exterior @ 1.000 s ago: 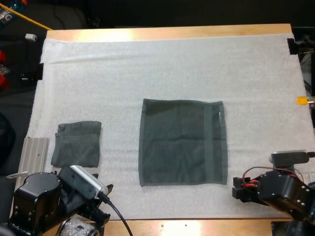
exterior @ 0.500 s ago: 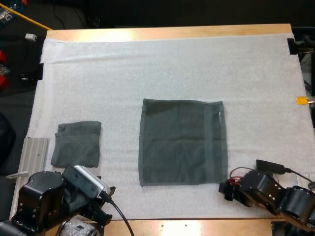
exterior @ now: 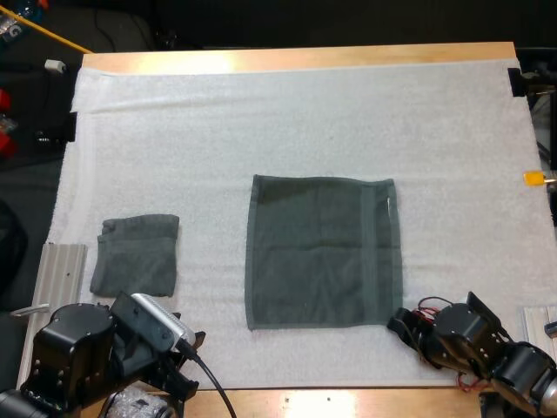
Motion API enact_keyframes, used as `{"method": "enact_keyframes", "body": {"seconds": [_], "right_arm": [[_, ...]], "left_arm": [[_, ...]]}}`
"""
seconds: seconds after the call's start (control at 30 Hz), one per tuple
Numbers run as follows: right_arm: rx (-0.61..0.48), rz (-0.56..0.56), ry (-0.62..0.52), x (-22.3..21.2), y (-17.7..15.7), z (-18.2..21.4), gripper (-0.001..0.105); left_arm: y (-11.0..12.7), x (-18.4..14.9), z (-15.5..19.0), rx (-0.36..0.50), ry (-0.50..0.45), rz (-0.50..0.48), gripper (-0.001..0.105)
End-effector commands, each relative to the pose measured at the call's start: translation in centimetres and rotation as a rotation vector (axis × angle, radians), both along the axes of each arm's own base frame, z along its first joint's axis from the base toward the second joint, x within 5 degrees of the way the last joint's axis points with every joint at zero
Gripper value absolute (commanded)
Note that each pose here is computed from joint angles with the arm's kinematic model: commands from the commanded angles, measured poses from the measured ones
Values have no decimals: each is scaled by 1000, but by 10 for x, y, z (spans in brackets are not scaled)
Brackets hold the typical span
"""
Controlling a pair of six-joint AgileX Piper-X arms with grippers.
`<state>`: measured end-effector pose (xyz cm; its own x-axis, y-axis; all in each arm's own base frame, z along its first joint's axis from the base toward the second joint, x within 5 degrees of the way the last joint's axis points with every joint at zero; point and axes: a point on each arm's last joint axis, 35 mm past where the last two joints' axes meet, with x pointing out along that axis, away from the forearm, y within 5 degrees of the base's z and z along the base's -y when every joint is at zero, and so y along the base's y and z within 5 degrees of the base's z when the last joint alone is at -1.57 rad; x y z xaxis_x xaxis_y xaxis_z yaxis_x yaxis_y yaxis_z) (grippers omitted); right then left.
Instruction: Pick towel from pile, fold and stack
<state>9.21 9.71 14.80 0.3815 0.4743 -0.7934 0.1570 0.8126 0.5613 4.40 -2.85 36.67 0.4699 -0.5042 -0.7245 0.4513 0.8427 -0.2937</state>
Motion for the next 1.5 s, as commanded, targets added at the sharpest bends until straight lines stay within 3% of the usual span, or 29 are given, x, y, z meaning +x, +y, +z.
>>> {"method": "enact_keyframes", "body": {"seconds": [0.0, 0.37, 0.93, 1.1, 1.3, 1.47], "right_arm": [[15, -13, -10, 1, 0, 0, 51], [75, -97, -32, 2, -1, -8, 51], [55, -124, -26, 21, 18, -12, 50], [55, -124, -26, 23, 20, -12, 34], [53, -121, -27, 23, 20, -12, 3], [28, -76, -55, 23, 20, -12, 0]], "left_arm": [[0, -1, 0, -8, 11, 1, 43], [0, -2, 0, -13, 13, -3, 43], [0, -2, -1, -12, 15, -3, 43], [0, -2, -1, -9, 11, -9, 43], [0, -2, -1, -6, 8, -14, 43], [0, -2, 0, -6, 7, -14, 43]]}}
